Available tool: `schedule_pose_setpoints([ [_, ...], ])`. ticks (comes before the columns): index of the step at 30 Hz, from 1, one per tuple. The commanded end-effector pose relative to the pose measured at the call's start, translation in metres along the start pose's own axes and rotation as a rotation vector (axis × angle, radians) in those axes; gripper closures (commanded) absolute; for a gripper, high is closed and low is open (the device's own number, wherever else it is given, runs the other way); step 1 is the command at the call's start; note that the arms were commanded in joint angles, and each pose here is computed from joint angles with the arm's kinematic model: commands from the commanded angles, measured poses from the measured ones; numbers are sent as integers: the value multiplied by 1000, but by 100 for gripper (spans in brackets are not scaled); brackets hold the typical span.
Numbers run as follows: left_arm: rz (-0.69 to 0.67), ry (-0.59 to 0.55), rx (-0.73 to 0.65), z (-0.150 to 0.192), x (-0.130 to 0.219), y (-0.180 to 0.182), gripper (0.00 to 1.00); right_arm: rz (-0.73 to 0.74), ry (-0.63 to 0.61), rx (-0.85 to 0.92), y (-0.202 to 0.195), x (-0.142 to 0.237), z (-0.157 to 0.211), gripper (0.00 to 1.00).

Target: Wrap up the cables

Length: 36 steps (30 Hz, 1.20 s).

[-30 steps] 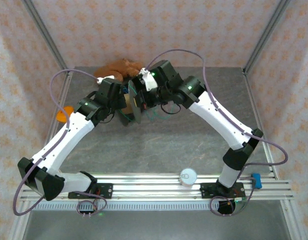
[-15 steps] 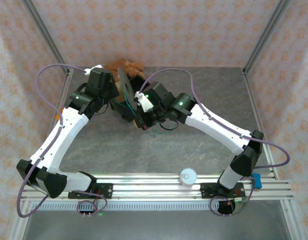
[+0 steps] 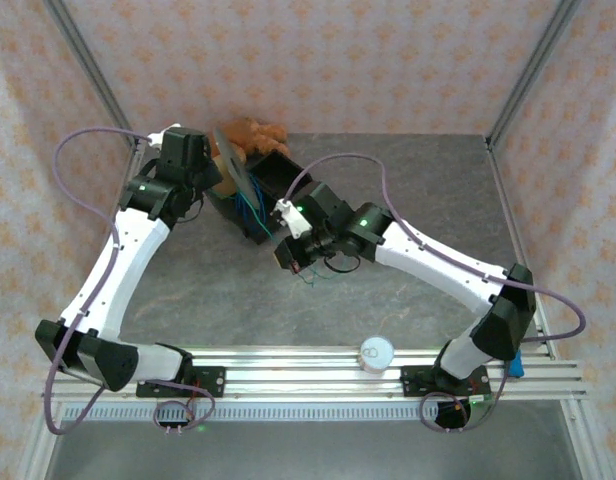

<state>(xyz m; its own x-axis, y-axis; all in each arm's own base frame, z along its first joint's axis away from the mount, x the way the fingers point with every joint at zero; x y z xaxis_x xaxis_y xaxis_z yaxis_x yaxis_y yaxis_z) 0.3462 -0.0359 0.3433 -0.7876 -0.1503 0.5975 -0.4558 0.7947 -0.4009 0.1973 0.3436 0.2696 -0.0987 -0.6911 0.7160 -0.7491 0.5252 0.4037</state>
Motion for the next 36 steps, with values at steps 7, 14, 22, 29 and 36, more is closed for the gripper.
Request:
schedule_pose_setpoints([
  [7,99,-145,180,-51,13,-13,100,28,49,15,-6,-4,21,100],
  [14,196,-83,201,-46,12,-22,100,182,58,-17,-35,-19,23,100],
  [22,393,45,194,-31,32,-42,100,331,60,-71,-82,-50,17,100],
  [29,445,137,155,-15,52,-40,100,446,-23,-94,-123,-55,0,100],
  [36,429,168,102,-5,49,-35,100,254,-137,-15,-88,-41,-28,68],
])
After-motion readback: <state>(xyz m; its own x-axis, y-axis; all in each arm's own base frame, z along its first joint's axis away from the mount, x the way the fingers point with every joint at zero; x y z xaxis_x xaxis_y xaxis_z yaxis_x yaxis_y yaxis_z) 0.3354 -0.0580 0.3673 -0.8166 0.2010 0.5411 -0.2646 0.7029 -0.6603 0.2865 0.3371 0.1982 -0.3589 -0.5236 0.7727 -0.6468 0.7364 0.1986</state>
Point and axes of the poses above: each hand's point on the last joint's axis, 136 mm out from that joint toward the fingers, its own x axis back along the fingers, its own y axis along the line the jaws close on, z = x × y, the point moved 4 cm from there along x, back along the fingers, and after that the axes turned 6 degrees about x, right-handed, at the moved point
